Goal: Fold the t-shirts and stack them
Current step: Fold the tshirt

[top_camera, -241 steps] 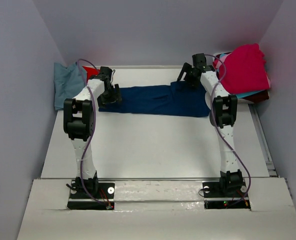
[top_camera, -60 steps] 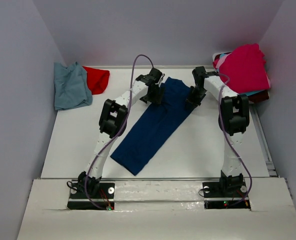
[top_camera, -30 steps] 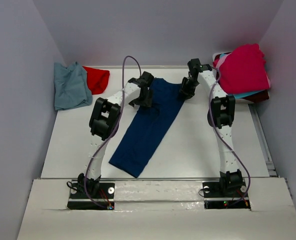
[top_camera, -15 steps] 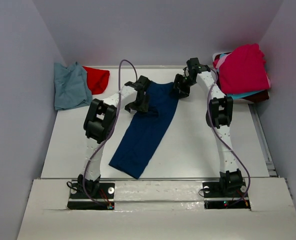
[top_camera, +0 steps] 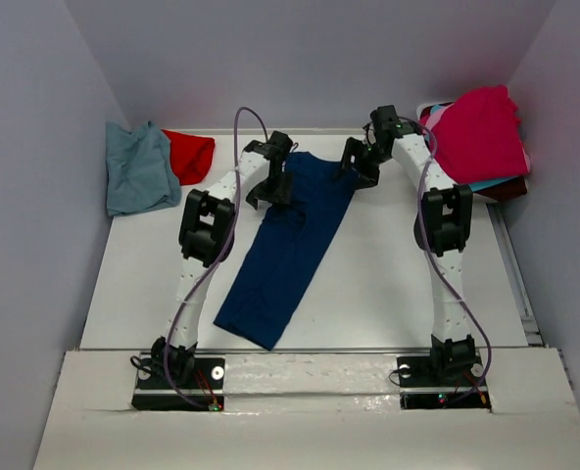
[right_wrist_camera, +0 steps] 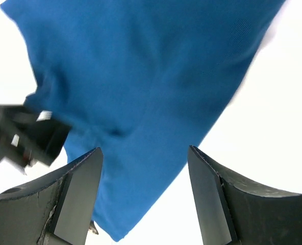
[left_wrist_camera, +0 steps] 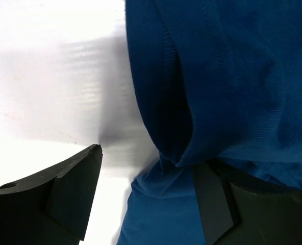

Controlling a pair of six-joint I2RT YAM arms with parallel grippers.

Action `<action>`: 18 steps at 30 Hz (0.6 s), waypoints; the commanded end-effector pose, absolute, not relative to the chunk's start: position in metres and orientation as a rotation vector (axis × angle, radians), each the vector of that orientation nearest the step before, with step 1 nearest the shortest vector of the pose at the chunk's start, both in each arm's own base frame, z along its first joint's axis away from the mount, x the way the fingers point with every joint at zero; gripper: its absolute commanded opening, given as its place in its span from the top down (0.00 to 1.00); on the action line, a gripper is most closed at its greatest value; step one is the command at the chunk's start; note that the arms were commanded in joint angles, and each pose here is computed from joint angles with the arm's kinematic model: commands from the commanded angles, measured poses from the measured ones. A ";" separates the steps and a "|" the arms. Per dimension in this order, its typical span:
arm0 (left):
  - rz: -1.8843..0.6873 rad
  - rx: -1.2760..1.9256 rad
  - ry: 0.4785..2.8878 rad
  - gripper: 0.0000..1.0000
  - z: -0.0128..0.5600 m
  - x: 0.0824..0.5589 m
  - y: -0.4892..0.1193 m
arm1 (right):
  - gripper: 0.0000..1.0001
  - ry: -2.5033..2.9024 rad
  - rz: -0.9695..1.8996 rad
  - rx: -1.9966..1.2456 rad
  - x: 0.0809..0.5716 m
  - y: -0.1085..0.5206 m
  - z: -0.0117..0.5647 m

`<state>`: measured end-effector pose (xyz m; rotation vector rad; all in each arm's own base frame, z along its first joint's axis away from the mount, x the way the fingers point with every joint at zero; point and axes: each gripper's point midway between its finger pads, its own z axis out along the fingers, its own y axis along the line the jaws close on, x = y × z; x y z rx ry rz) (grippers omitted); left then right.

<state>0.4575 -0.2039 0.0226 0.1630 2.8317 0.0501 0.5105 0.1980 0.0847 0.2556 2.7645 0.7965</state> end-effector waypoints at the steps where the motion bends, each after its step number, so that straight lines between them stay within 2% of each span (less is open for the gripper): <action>1: 0.232 0.111 2.945 0.19 -0.040 0.456 -0.158 | 0.27 2.714 0.819 0.116 0.481 0.217 0.140; 10: 0.181 0.027 2.913 0.19 -0.032 0.477 -0.144 | 0.26 2.834 0.909 -0.082 0.387 0.279 0.153; 15: 0.152 -0.035 2.909 0.19 -0.028 0.486 -0.126 | 0.27 2.947 0.958 -0.161 0.325 0.310 0.124; 18: 0.124 -0.036 2.891 0.19 -0.020 0.490 -0.129 | 0.27 2.974 0.966 -0.151 0.305 0.314 0.117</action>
